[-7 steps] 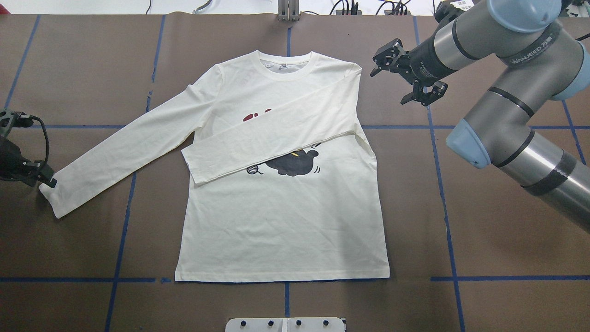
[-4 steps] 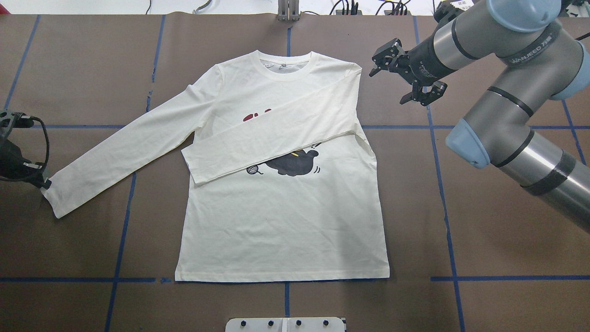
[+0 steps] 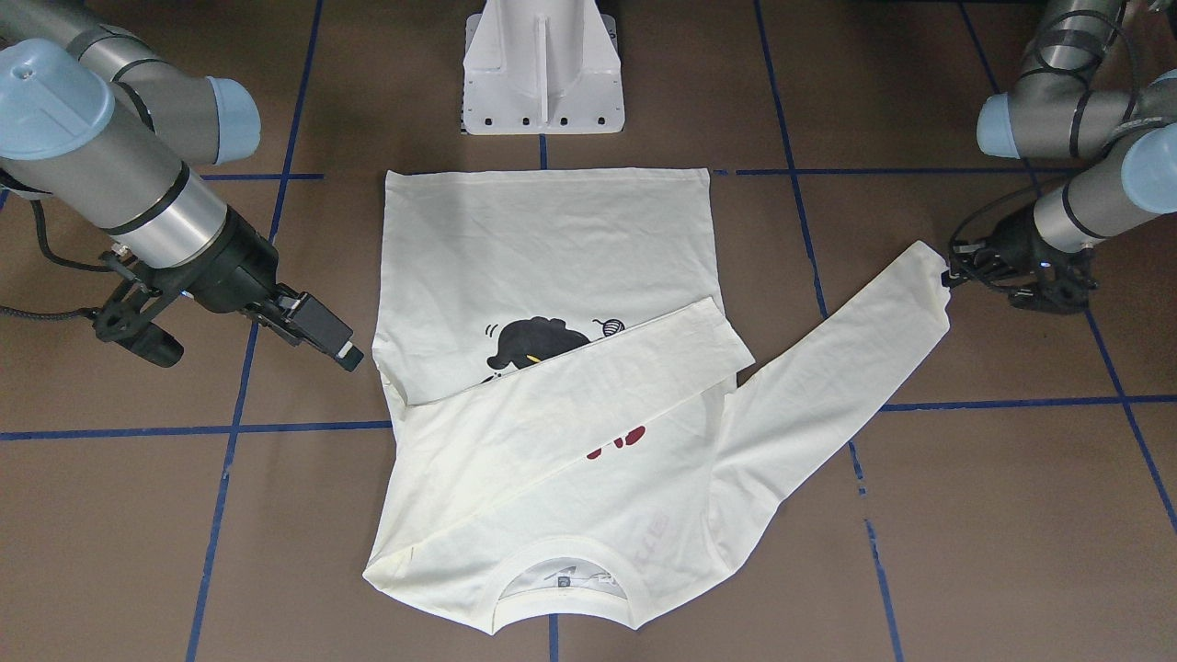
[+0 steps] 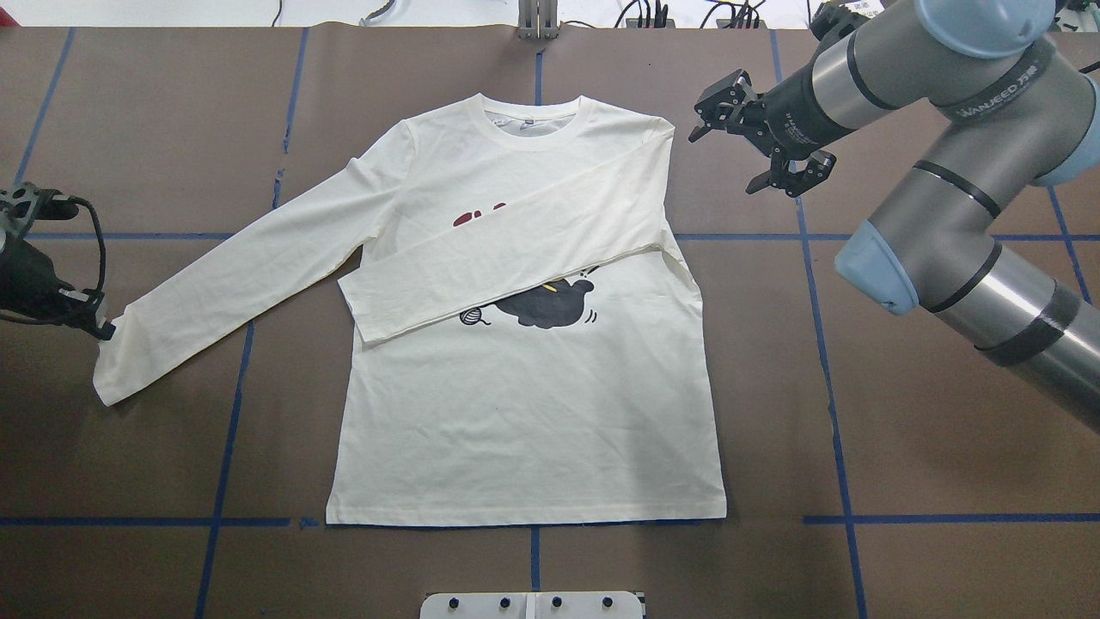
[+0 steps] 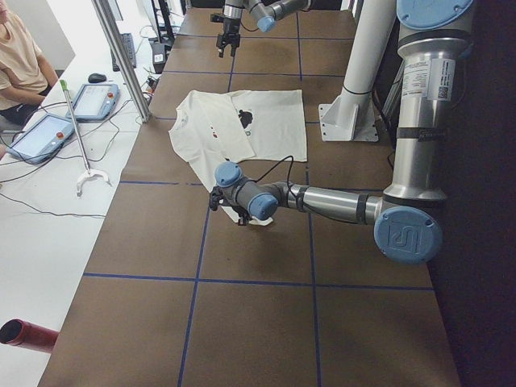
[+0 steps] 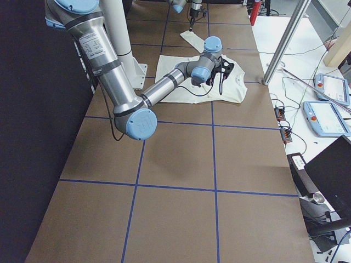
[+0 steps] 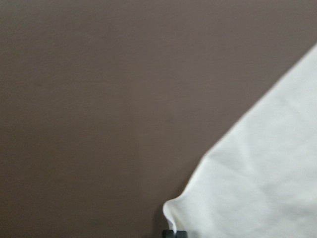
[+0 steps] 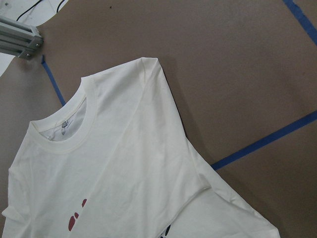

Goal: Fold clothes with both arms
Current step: 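Grasp the other sleeve cuff with the left gripper and fold it across the chest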

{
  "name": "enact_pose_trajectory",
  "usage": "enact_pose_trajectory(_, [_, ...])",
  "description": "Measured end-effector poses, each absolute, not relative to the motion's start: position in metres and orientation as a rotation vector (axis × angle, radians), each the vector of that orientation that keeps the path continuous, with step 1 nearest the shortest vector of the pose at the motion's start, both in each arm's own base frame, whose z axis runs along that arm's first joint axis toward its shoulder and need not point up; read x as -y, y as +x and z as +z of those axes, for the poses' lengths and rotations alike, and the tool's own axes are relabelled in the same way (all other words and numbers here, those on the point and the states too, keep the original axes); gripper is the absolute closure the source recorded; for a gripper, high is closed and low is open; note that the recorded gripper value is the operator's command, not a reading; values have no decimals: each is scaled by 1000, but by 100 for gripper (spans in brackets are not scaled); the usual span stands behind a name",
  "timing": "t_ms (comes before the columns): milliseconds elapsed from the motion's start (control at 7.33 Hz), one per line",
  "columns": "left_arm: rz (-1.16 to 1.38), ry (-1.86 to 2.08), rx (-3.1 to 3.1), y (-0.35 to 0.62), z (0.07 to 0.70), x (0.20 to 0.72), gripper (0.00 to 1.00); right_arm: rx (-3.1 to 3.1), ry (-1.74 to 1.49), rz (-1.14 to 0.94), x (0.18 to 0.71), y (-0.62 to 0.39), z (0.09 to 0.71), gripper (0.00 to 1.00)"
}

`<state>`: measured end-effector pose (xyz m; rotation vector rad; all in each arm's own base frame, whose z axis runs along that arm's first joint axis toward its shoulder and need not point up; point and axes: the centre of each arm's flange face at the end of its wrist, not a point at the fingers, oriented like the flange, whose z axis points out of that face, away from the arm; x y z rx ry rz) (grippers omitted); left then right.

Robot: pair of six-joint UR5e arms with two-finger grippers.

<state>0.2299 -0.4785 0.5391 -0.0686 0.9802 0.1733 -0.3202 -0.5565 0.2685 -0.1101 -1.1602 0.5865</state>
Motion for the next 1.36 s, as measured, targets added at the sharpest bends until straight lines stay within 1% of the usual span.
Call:
enact_pose_trajectory(273, [95,-51,-1060,260,406,529,100,1171,-116,580,557,-276,284,0])
enact_pose_trajectory(545, [-50,-85,-1131,310,261,573,100,1175,-116,510,557,-197,332,0])
enact_pose_trajectory(682, [-114,-96,-1146,354,192,587,100,1171,-97,475,553,-167,356,0])
enact_pose_trajectory(818, [-165,-89,-1151,417,129,591,100,1170,-78,461,550,-147,367,0])
enact_pose_trajectory(955, [-200,-52,-1172,503,77,580,100,1171,-65,460,547,-135,372,0])
enact_pose_trajectory(1091, [-237,22,-1219,590,51,559,100,1172,-58,463,543,-127,375,0])
enact_pose_trajectory(1227, [-277,109,-1272,654,43,537,100,1172,-55,465,539,-123,376,0])
enact_pose_trajectory(1364, [-306,167,-1308,686,47,526,76,1171,-55,466,535,-121,378,0])
